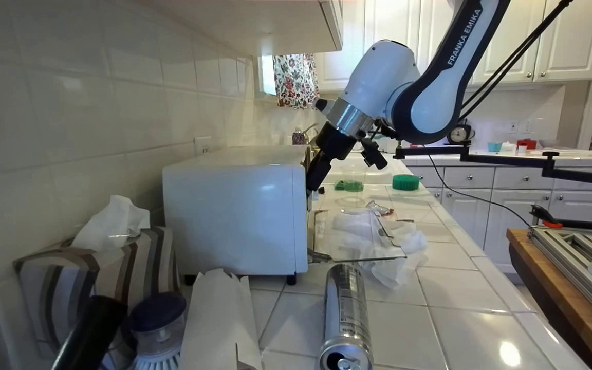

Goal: Take the brown object out of the oven.

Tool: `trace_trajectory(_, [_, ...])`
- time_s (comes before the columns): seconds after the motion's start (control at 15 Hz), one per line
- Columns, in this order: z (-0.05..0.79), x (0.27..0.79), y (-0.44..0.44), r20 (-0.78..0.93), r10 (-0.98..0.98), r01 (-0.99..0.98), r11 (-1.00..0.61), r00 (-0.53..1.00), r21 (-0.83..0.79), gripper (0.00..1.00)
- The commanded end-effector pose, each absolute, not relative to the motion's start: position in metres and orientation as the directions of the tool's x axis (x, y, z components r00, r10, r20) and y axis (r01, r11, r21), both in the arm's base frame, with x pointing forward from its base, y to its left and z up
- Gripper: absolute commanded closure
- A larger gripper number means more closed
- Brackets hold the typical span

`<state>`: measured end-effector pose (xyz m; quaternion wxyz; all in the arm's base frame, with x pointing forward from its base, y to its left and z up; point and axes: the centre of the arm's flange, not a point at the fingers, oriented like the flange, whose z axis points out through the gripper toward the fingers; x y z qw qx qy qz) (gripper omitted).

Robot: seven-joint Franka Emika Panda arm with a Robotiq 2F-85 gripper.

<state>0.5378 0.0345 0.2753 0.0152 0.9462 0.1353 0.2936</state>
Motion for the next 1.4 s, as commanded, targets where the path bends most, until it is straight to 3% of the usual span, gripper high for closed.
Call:
trace_trajectory(0.0, [0.267, 0.547, 0.038, 0.566, 0.274, 0.26, -0.96, 0.778, 0.108, 0.0])
trace_trajectory(0.6, [0.257, 0.551, 0.032, 0.565, 0.269, 0.25, -0.962, 0.78, 0.113, 0.0])
trace_trajectory(0.67, [0.256, 0.551, 0.031, 0.568, 0.268, 0.249, -0.962, 0.779, 0.112, 0.05])
trace_trajectory(0.8, [0.255, 0.552, 0.029, 0.572, 0.265, 0.246, -0.963, 0.776, 0.111, 0.26])
trace_trajectory(0.87, [0.254, 0.552, 0.029, 0.575, 0.264, 0.246, -0.963, 0.774, 0.112, 0.26])
trace_trajectory(0.93, [0.254, 0.552, 0.029, 0.575, 0.264, 0.246, -0.963, 0.774, 0.111, 0.34])
trace_trajectory(1.27, [0.252, 0.554, 0.029, 0.577, 0.265, 0.247, -0.963, 0.773, 0.11, 0.4])
trace_trajectory(1.33, [0.252, 0.555, 0.029, 0.578, 0.265, 0.248, -0.962, 0.772, 0.11, 0.37])
